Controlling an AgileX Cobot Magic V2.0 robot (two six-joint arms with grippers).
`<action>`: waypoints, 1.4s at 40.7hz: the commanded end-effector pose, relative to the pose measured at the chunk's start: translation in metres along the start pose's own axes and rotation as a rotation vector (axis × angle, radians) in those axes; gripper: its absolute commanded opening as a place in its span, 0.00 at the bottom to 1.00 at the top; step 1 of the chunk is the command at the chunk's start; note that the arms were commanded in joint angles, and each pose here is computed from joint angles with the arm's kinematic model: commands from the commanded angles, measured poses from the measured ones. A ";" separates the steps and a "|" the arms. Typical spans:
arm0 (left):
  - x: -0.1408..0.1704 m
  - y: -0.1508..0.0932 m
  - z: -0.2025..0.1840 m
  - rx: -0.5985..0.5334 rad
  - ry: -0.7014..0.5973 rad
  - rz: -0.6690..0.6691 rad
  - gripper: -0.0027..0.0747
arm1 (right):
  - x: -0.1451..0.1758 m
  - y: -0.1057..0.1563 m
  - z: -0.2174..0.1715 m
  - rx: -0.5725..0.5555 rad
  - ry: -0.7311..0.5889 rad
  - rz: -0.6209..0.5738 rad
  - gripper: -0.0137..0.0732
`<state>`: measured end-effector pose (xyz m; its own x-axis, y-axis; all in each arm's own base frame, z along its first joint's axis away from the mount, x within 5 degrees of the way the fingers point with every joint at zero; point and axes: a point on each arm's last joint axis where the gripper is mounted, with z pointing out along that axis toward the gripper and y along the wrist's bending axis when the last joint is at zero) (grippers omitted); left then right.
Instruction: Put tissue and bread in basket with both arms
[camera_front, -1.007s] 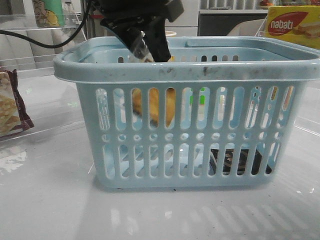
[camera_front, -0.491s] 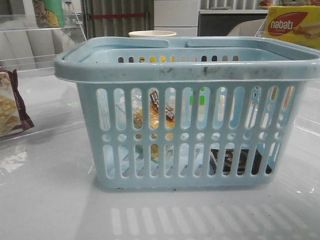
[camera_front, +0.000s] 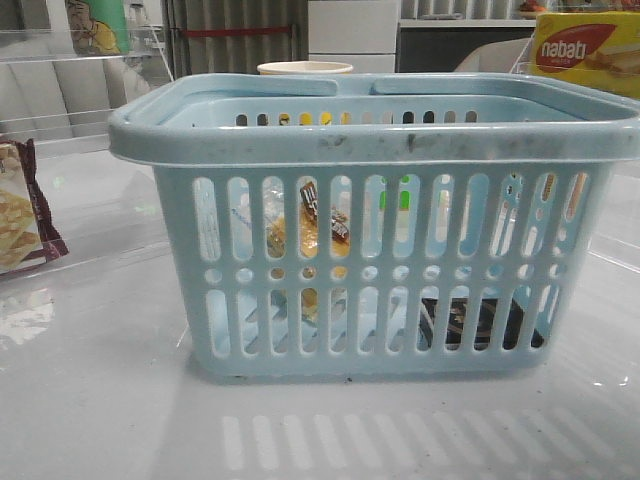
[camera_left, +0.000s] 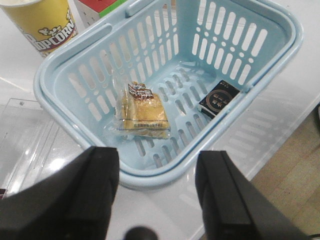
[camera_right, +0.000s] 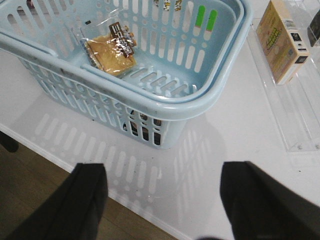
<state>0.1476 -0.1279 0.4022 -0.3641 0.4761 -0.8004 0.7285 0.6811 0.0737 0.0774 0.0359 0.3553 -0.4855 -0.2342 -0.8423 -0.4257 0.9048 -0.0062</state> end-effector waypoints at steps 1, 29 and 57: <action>0.002 -0.003 -0.025 -0.012 -0.139 -0.013 0.58 | -0.012 -0.001 -0.005 0.008 -0.091 -0.007 0.82; 0.066 -0.010 -0.033 -0.036 -0.159 -0.001 0.58 | -0.012 -0.001 -0.005 0.008 -0.092 -0.007 0.82; 0.066 -0.010 -0.033 -0.046 -0.163 0.009 0.15 | -0.012 -0.001 -0.005 0.009 -0.086 -0.007 0.32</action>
<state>0.0960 -0.0829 0.3527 -0.3182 0.4593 -0.8294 0.7148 0.6908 0.1084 0.0774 0.0358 0.3551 -0.4864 -0.2356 -0.8414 -0.4254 0.9050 -0.0075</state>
